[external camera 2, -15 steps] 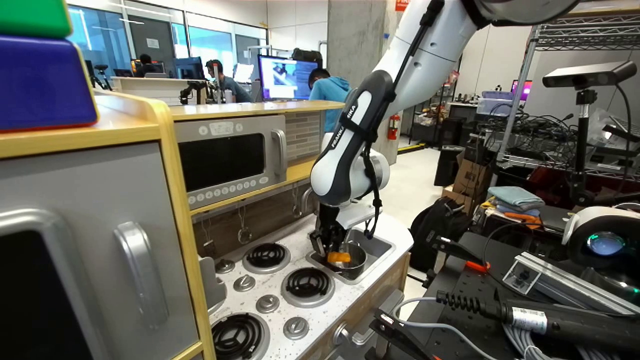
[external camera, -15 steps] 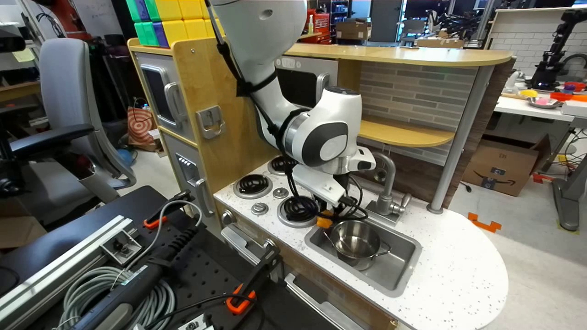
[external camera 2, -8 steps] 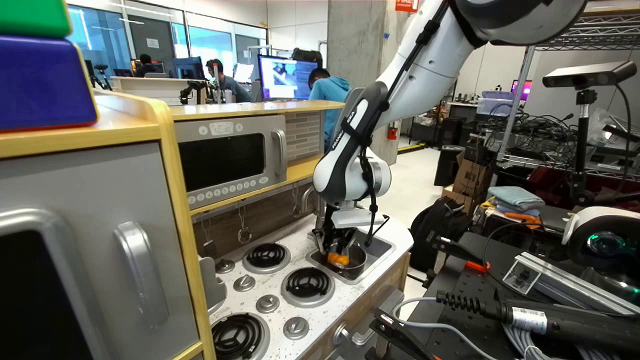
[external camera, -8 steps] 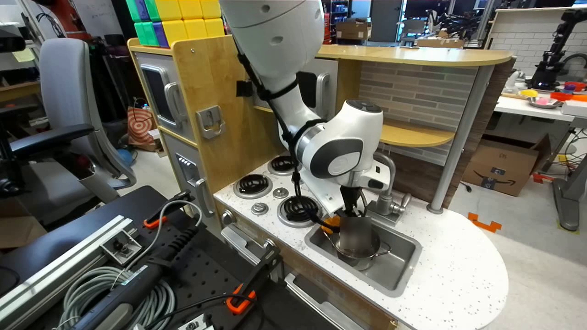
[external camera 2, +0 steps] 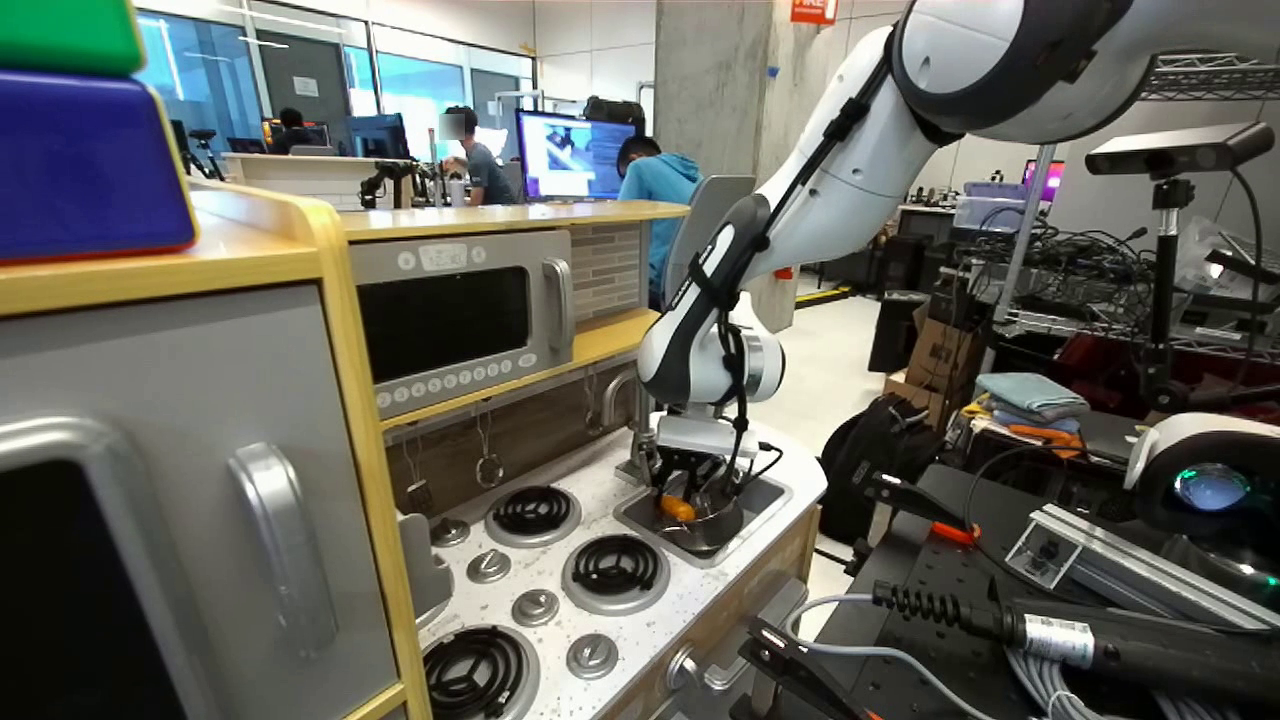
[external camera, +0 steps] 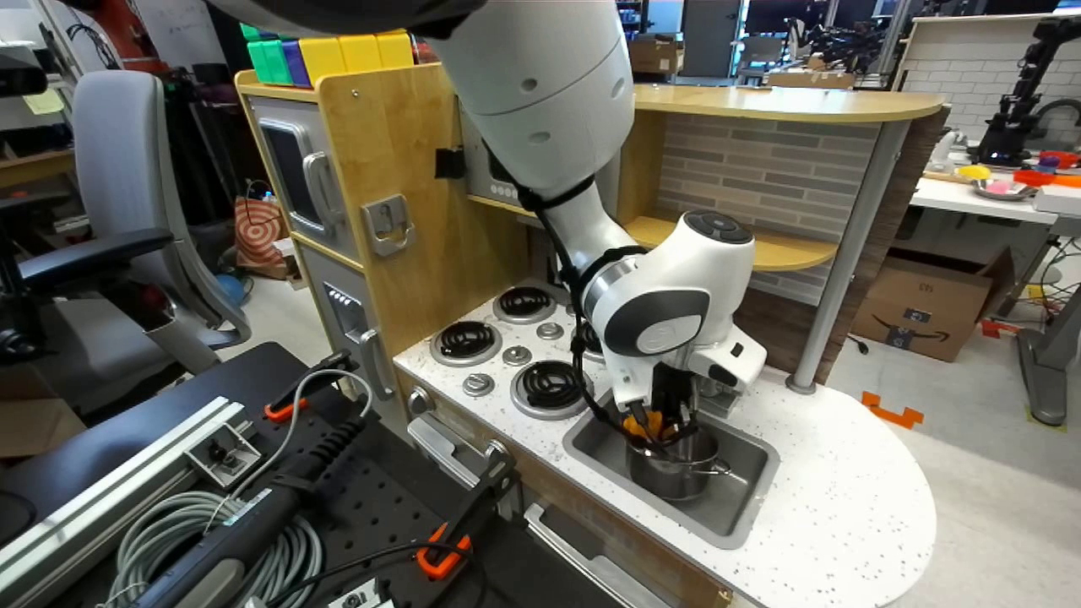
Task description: Place the orange toy in the pot
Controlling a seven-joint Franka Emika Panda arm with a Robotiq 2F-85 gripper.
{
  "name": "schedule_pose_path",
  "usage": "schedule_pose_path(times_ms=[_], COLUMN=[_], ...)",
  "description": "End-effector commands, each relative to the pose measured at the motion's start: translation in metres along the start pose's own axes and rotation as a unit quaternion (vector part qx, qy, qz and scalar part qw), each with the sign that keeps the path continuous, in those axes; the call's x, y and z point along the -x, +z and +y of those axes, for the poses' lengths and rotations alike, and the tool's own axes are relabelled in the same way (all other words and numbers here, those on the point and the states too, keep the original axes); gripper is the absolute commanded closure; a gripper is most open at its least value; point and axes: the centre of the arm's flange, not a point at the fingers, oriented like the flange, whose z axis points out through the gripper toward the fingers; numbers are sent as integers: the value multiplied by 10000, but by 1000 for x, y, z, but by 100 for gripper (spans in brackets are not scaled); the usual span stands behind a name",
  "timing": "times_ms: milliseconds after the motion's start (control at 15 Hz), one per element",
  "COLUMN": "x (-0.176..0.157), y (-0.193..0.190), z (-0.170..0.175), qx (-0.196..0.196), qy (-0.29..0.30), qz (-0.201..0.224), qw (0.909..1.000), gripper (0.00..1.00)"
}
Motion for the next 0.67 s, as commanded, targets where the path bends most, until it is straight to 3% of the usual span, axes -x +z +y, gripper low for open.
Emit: schedule_pose_path(times_ms=[0,600], x=[-21,5], y=[16,-10], z=[6,26], qx=[-36,168], qy=[445,158], qz=[8,-149], qw=[9990,9996], gripper=[84,84])
